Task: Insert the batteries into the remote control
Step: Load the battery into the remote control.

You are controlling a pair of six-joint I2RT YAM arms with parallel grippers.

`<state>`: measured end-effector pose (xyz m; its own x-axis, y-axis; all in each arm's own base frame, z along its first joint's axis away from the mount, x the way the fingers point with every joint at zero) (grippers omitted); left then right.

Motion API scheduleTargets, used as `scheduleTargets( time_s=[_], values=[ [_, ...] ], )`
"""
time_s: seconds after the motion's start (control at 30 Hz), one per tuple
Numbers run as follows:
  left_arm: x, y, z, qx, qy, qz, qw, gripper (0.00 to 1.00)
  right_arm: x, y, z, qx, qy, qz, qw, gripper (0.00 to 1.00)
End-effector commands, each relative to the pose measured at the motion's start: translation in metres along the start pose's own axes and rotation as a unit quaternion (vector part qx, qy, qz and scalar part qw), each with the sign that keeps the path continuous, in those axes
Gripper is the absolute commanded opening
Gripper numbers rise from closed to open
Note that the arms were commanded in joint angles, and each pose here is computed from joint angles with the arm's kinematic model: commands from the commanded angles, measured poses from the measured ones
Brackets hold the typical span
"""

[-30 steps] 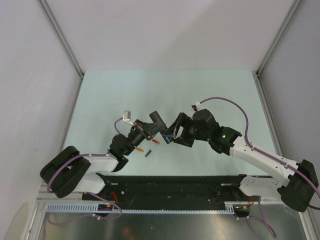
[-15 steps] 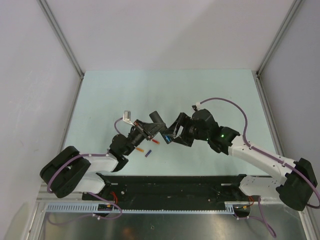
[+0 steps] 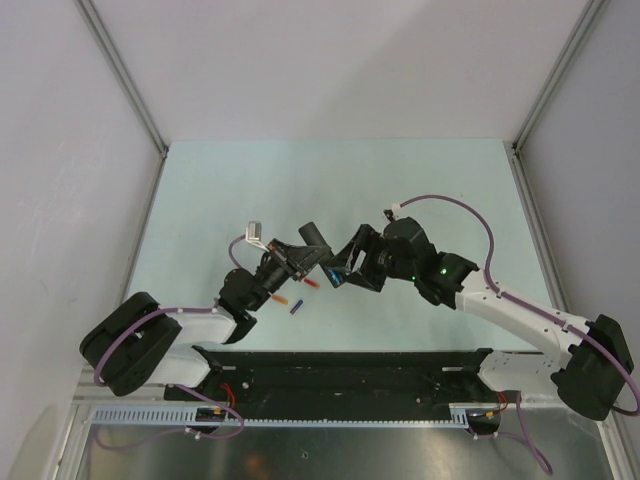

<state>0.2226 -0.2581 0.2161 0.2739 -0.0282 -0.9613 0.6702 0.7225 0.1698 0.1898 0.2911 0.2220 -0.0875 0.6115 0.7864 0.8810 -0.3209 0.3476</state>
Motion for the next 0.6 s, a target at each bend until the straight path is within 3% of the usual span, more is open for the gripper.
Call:
scheduleTargets(
  time_s=[0.0,0.13,0.3,0.47,0.57],
  values=[
    [-0.0572,0.0092,-0.0071,-0.021,-0.127,0.017,0.991,0.0,-0.0002,0.005,0.004,-0.013,0.002,0.003,1.0,0.73],
    [-0.059,0.0099,-0.0075,-0.024,-0.13,0.019,0.991,0.0,-0.0005,0.0048,0.0042,-0.012,0.004,0.003,1.0,0.64],
    [-0.0599,0.0105,-0.0076,-0.026,-0.131,0.02,0.991,0.0,-0.0018,0.0035,0.0044,-0.011,0.003,0.002,1.0,0.61],
    [-0.0605,0.0102,-0.0071,-0.024,-0.132,0.019,0.991,0.0,0.0002,0.0029,0.0036,-0.011,0.006,-0.001,1.0,0.65],
    [-0.059,0.01,-0.0066,-0.024,-0.13,0.02,0.991,0.0,0.001,0.0021,0.004,-0.012,0.008,-0.005,1.0,0.74]
  ],
)
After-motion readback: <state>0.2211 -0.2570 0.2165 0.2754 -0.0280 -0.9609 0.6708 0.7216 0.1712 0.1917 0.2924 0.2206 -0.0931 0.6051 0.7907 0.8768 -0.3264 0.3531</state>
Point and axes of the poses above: each gripper's point midway between its finger pads, its own z axis out along the fingers, its own x axis along the line the jaws close on, y = z × x, the point moved 3 cm from there along -z, back along the fingers, and after that the axes turned 8 degrees about -z, right-handed, at the moved point
